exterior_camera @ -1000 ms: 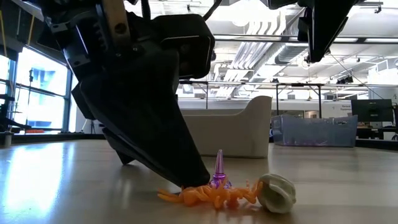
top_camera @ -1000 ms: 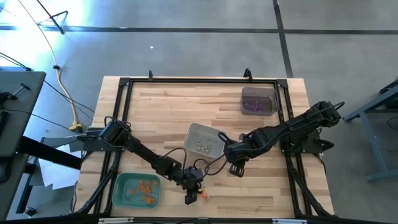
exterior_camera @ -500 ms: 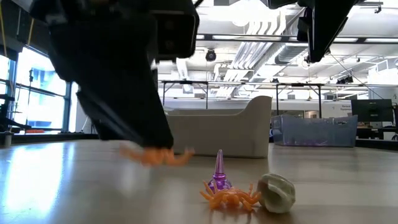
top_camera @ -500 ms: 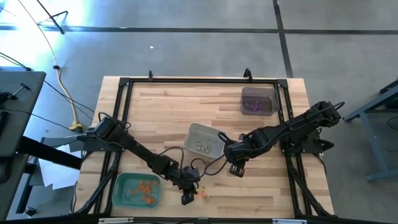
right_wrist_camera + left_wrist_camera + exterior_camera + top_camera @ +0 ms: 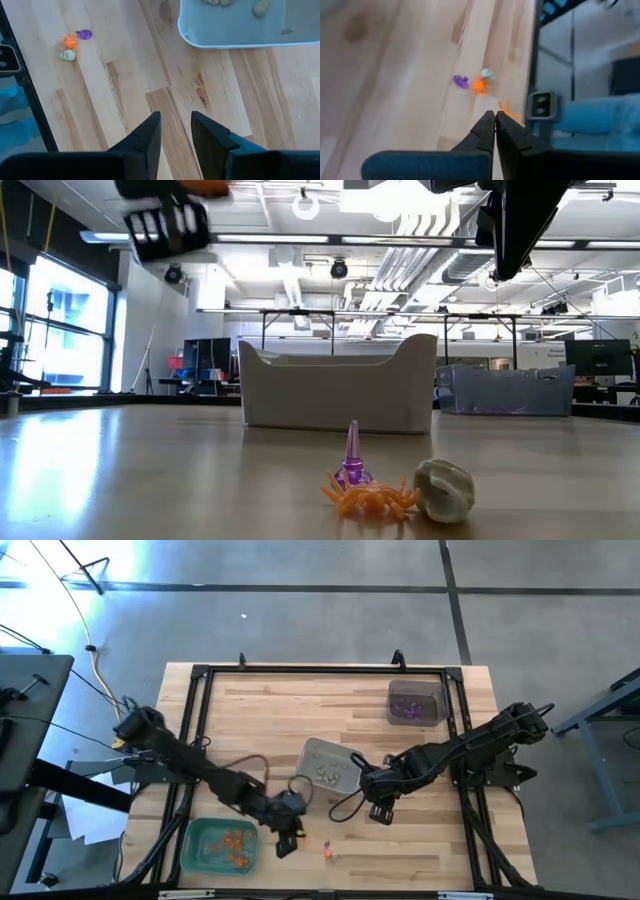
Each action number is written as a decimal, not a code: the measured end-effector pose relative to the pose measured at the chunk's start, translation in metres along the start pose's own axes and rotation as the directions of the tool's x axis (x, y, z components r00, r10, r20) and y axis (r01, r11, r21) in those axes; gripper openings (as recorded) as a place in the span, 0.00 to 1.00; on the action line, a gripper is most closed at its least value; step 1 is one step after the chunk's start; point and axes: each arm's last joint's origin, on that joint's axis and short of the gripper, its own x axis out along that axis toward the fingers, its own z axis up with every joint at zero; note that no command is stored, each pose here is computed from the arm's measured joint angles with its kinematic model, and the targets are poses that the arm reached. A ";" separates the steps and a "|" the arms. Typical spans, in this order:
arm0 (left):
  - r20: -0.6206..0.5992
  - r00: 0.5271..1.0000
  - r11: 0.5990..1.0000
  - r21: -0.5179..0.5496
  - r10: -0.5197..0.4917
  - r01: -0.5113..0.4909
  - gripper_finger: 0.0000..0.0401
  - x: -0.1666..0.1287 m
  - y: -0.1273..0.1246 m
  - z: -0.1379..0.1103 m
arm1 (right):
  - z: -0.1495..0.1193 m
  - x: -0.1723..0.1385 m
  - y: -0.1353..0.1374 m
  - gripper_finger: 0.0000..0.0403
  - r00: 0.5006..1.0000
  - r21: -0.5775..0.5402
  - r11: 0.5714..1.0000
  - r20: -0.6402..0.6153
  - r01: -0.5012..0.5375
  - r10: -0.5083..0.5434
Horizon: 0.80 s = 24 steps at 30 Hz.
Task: Sort Halloween decoration
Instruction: Put the orange spider toy into the green bin
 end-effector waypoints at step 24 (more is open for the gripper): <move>-0.311 0.947 0.907 -0.373 0.077 -0.197 0.00 -0.148 -0.045 -0.111 | 0.004 0.000 0.001 0.25 0.998 0.001 1.000 0.065 0.014 -0.014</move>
